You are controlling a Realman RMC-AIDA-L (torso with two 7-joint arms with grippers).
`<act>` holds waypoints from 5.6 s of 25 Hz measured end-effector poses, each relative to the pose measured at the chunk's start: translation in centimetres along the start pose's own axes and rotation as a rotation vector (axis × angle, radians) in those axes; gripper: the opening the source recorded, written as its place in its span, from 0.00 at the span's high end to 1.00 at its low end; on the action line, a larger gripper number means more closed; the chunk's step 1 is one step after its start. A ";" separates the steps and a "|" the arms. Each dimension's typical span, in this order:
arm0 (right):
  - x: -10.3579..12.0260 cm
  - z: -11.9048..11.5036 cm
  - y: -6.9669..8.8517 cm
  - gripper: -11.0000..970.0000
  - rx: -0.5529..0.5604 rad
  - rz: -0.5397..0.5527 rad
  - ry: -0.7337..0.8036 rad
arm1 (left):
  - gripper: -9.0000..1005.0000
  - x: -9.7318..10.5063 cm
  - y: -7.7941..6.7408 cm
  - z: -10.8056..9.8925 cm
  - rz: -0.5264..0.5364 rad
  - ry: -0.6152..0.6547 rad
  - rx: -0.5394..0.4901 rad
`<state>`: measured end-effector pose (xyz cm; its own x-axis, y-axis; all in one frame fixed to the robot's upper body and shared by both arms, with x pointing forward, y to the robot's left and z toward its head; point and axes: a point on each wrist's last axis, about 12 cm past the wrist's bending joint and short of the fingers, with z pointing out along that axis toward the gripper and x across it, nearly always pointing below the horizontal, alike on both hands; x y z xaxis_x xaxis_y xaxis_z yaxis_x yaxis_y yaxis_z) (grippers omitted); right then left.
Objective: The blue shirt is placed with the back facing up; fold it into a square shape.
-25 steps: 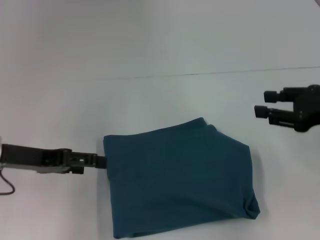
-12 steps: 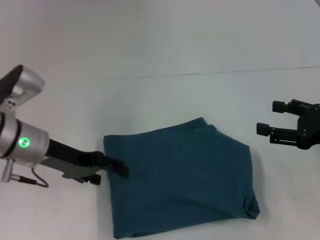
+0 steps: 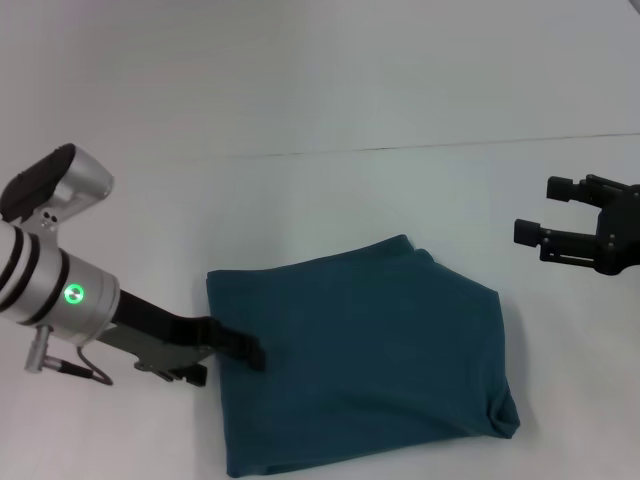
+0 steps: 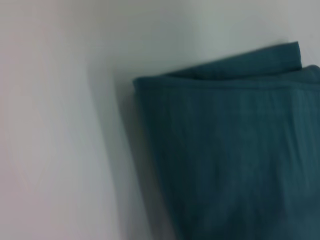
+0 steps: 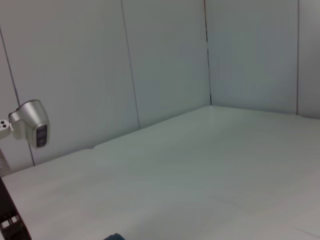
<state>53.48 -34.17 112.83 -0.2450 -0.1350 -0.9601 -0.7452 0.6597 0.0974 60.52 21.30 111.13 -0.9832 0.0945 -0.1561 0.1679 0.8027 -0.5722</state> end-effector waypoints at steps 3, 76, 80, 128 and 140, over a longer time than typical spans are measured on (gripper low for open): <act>-0.2 0.2 -0.1 0.07 -0.003 -0.005 -0.003 | 0.07 0.1 -0.3 0.4 0.000 0.014 0.014; 0.2 -1.2 0.6 0.08 0.011 0.049 -0.120 | 0.71 -0.3 5.4 -6.2 0.033 -0.268 -0.066; 0.0 -1.2 0.9 0.08 -0.027 0.037 -0.112 | 0.56 1.0 5.2 -7.2 0.165 -0.320 0.008; 0.5 3.2 6.4 0.06 -0.468 -0.006 0.162 | 0.06 15.0 8.1 -6.7 0.732 -0.526 0.356; 0.4 3.2 6.3 0.07 -0.460 0.006 0.164 | 0.06 14.2 8.4 -6.5 0.706 -0.496 0.312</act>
<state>50.72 -27.70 112.19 -0.3171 -0.2715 -0.9087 -0.9312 0.2705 0.2442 47.49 33.24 109.38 -0.5138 0.1807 -0.8387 0.8006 0.4522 -0.3930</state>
